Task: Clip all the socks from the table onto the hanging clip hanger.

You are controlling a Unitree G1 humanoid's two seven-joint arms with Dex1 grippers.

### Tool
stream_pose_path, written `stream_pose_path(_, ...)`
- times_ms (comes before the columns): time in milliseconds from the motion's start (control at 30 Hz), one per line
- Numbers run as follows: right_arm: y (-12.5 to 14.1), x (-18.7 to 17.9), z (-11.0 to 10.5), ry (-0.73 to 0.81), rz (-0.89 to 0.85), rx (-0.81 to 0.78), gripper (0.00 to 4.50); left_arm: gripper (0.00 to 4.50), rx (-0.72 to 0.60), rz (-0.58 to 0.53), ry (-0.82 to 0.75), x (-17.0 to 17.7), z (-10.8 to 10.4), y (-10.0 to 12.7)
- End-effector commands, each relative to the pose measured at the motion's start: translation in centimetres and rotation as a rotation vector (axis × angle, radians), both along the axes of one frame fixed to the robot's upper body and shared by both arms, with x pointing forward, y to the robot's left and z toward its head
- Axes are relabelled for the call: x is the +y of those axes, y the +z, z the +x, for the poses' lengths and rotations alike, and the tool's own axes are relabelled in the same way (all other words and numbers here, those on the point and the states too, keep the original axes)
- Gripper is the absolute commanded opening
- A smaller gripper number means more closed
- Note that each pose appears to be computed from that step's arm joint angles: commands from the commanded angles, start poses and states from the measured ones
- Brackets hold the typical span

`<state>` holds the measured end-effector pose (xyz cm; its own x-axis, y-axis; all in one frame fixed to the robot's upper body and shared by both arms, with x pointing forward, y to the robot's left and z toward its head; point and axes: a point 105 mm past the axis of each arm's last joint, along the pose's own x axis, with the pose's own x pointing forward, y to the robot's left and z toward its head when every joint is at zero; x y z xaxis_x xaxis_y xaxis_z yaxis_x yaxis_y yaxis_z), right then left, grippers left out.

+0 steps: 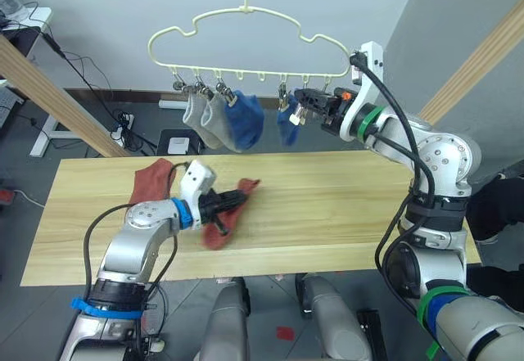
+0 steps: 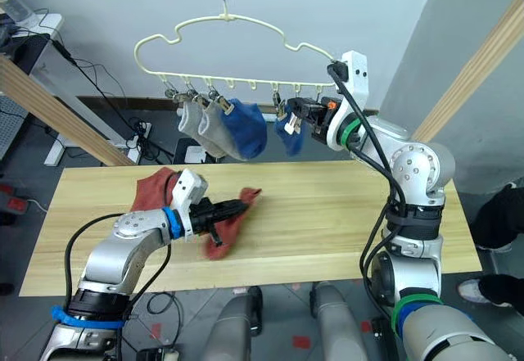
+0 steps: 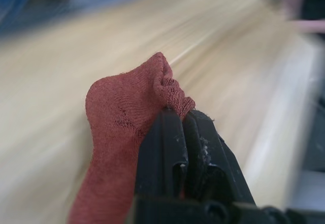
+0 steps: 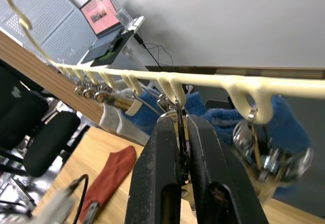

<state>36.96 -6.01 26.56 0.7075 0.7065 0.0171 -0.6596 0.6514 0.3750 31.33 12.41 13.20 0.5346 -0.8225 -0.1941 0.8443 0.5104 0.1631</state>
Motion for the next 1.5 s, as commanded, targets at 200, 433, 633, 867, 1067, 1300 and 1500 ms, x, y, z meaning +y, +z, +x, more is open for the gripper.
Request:
stream_pose_path(200,-0.4,-0.3,-0.3,0.012,0.098,0.144,0.00,0.02,-0.459,-0.052,-0.143,-4.5,0.1,6.3)
stream_pose_path(433,-0.2,-0.2,-0.6,0.021,0.140,0.203,0.00,0.02,-0.592,-0.065,-0.110,-4.8,1.0,7.3)
stream_pose_path(633,-0.4,-0.2,-0.7,0.017,0.122,0.216,0.00,0.02,-0.678,-0.074,-0.097,-4.7,1.0,8.1)
stream_pose_path(867,-0.5,-0.9,-0.2,-0.026,0.112,0.217,0.00,0.02,-0.707,-0.067,-0.124,-4.5,0.0,8.1)
stream_pose_path(1067,-0.5,-1.1,0.0,-0.029,0.111,0.222,0.00,0.02,-0.720,-0.037,-0.132,-4.0,-0.3,7.7)
stream_pose_path(1300,-0.9,-0.3,-0.6,0.013,0.120,0.258,0.00,0.02,-0.742,-0.028,-0.104,-4.0,0.5,7.8)
stream_pose_path(1500,-1.1,0.2,-1.0,0.039,0.122,0.280,0.00,0.02,-0.754,-0.029,-0.099,-4.0,0.6,7.8)
